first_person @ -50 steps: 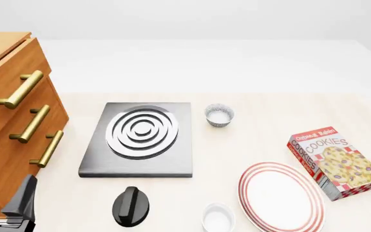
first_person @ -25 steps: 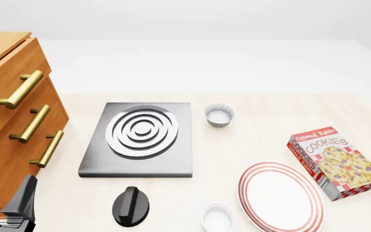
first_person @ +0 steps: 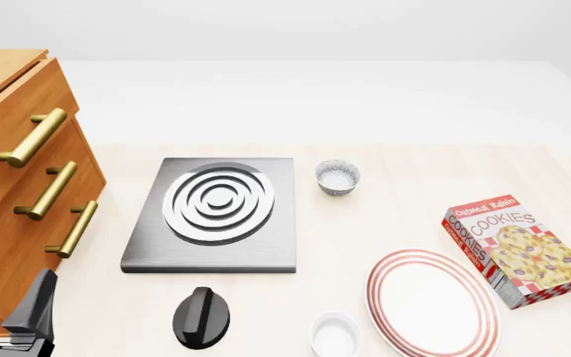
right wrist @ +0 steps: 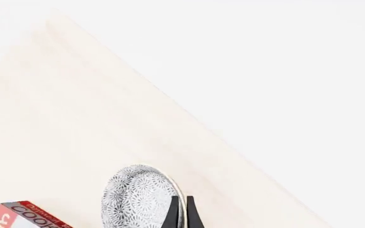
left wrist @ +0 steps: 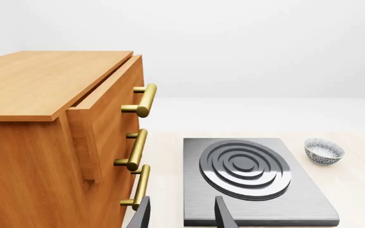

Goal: Pick the akita bowl next to the cookies box and place it on the plate.

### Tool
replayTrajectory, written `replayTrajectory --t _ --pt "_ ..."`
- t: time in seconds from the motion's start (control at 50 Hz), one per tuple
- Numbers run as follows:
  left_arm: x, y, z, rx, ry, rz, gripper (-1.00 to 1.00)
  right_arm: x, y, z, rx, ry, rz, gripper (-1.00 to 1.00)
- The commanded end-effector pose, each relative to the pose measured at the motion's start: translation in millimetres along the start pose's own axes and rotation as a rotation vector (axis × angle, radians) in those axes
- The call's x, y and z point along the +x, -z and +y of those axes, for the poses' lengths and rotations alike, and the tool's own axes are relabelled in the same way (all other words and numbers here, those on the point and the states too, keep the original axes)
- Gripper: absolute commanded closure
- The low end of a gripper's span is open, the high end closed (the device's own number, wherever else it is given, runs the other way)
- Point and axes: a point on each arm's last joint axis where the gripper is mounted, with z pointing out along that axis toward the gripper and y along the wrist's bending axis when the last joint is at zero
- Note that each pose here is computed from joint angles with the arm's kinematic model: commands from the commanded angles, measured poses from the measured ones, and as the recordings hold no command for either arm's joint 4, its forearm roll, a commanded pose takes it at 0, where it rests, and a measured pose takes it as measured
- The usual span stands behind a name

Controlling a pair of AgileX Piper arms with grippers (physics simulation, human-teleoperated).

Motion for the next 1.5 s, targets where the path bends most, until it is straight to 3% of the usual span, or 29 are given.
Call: replayTrajectory --t 0.02,0.1,0.24,0.4,0.6,0.8,0.98,1.1,1.3,1.5 --pt "0.0 0 0.0 0.000 0.000 0.000 -1.00 -42 64 24 -0.058 0.018 -0.129 1.00" --pt "0.0 0 0.0 0.000 0.000 0.000 -1.00 -54 90 35 -0.092 0.020 -0.170 1.00" --pt "0.0 0 0.0 0.000 0.000 0.000 -1.00 -83 165 58 -0.182 0.011 -0.290 1.00" --pt "0.0 0 0.0 0.000 0.000 0.000 -1.00 -89 219 82 -0.297 0.019 -0.348 1.00" --pt "0.0 0 0.0 0.000 0.000 0.000 -1.00 -84 258 108 -0.434 0.040 -0.372 1.00" --pt "0.0 0 0.0 0.000 0.000 0.000 -1.00 -59 271 134 -0.581 0.040 -0.354 1.00" --pt "0.0 0 0.0 0.000 0.000 0.000 -1.00 -40 276 149 -0.663 0.078 -0.321 1.00" --pt "0.0 0 0.0 0.000 0.000 0.000 -1.00 -6 274 161 -0.741 0.113 -0.269 1.00" --pt "0.0 0 0.0 0.000 0.000 0.000 -1.00 27 280 175 -0.836 0.199 -0.203 1.00" --pt "0.0 0 0.0 0.000 0.000 0.000 -1.00 74 253 182 -0.852 0.244 -0.113 1.00"
